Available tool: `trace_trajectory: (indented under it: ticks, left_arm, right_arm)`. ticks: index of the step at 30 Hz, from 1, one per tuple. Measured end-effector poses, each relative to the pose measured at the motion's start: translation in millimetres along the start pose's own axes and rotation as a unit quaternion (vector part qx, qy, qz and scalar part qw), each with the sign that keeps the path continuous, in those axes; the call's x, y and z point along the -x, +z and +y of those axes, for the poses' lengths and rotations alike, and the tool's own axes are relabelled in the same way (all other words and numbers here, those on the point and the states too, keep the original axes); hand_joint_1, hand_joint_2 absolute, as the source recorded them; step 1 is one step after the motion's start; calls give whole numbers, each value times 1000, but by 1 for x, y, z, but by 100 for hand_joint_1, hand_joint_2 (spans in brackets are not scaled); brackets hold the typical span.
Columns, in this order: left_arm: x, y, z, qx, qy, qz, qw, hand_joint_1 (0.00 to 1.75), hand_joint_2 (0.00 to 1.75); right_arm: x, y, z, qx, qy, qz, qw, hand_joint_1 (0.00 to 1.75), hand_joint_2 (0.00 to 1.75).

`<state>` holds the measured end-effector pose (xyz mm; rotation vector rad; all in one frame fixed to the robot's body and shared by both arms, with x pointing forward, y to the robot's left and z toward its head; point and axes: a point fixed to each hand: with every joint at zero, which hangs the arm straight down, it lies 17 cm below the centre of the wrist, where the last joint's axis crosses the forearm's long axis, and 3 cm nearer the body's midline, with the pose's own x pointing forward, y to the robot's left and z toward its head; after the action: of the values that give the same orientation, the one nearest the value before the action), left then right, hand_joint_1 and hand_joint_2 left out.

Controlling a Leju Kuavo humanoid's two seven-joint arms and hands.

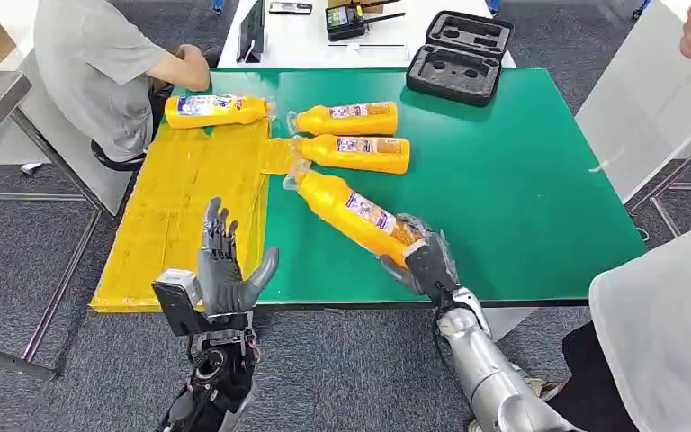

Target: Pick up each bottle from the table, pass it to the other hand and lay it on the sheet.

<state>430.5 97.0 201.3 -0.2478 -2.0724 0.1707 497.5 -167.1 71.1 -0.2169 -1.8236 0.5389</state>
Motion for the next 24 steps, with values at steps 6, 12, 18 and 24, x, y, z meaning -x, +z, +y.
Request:
trace_trajectory:
  ticks: [6, 12, 18, 24]
  left_arm:
    - [20, 6, -3, 5, 89, 45, 995, 0, 175]
    - [67, 35, -24, 34, 182, 141, 972, 0, 175]
    - [83, 43, -28, 34, 201, 166, 965, 0, 175]
    - [82, 41, -28, 33, 211, 162, 963, 0, 175]
  right_arm:
    - [-27, -7, -8, 35, -53, -29, 998, 175, 175]
    - [-72, -6, 13, 17, -79, -84, 993, 175, 175]
    - [-95, 1, 30, -3, -91, -112, 990, 175, 175]
    - [-100, 4, 39, -13, -84, -120, 989, 175, 175]
